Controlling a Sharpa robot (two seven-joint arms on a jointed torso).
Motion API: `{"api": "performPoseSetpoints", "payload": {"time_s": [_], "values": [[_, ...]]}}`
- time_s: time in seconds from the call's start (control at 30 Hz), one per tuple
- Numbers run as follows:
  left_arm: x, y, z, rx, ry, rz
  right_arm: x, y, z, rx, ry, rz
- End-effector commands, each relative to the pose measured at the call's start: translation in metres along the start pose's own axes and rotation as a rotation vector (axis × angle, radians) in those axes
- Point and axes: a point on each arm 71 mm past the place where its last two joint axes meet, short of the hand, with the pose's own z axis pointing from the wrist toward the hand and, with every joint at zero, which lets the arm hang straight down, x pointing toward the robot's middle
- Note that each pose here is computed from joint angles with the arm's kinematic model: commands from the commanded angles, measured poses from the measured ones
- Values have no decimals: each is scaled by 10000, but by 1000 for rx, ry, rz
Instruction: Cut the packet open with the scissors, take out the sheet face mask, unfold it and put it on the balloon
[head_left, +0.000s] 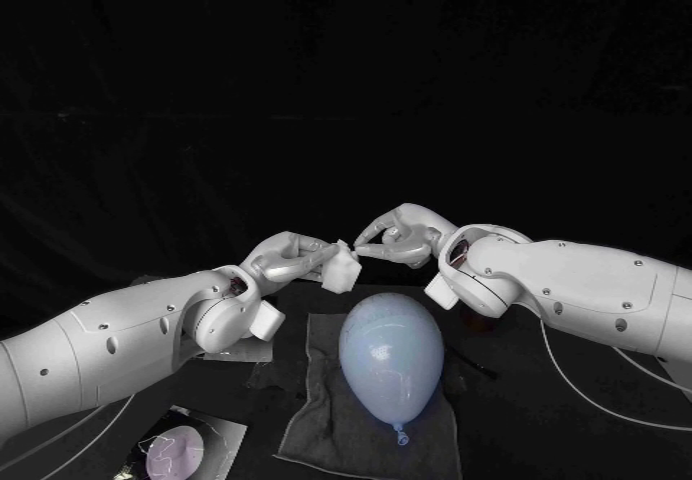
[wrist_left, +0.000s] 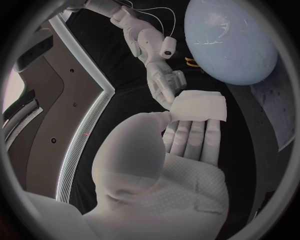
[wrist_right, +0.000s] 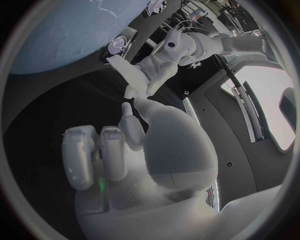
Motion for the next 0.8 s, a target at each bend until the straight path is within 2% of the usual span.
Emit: {"api": "performPoseSetpoints", "payload": {"time_s": [0.03, 0.5, 0.8], "values": [[9, -28, 0, 26, 13, 71, -25, 43, -7, -53, -21, 23], [29, -40, -3, 41, 27, 153, 3, 107, -6, -106, -17, 25], [33, -45, -4, 46, 27, 162, 61, 125, 32, -107, 31, 15]]}}
